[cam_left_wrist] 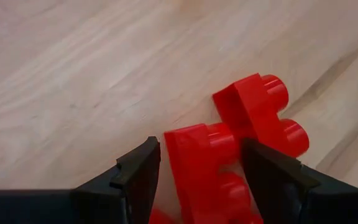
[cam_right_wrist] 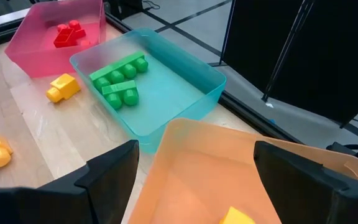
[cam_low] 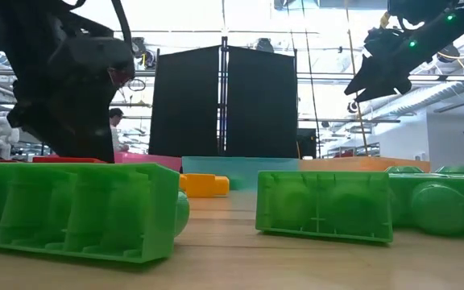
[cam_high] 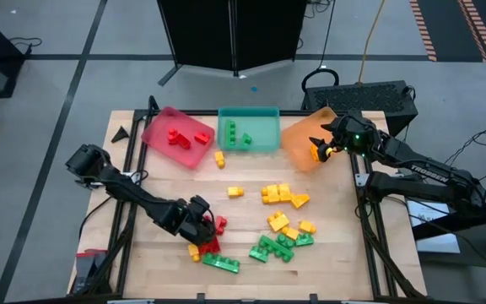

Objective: Sort blocks
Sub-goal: Put the red game piece into the red bin

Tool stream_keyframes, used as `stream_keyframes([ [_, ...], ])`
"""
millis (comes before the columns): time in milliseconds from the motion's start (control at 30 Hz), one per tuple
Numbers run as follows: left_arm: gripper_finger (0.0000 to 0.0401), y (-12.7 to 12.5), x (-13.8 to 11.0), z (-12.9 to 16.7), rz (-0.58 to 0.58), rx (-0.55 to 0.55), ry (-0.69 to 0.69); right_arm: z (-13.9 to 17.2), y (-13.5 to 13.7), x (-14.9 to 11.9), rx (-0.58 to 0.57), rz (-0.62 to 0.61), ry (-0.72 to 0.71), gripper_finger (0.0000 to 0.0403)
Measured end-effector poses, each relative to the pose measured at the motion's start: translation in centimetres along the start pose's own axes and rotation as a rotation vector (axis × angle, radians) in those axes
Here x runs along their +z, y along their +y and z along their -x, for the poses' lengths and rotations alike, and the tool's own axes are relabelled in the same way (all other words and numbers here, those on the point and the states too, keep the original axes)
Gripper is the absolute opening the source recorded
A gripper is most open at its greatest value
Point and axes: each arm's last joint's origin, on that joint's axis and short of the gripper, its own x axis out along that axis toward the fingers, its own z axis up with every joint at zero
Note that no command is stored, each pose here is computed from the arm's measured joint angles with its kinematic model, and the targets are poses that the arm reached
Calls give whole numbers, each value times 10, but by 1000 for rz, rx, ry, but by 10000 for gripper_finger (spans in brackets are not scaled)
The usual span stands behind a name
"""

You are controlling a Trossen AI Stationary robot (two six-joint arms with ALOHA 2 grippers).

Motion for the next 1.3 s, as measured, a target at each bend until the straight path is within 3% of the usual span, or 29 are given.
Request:
stream_keyframes([
  [433,224,-13,-12,-29,-8,-4,61,0,0,0,0,0,0,315],
  [667,157,-11,-13,-33,11,20,88,0,0,0,0,10,2,315],
  [1033,151,3,11,-6,61,40,95,0,0,0,-1,18,2,315],
  [1167,97,17,24,9,74,105,50,0,0,0,-1,18,1,315],
  [1300,81,32,42,26,106,149,-39,0,0,0,0,18,0,315],
])
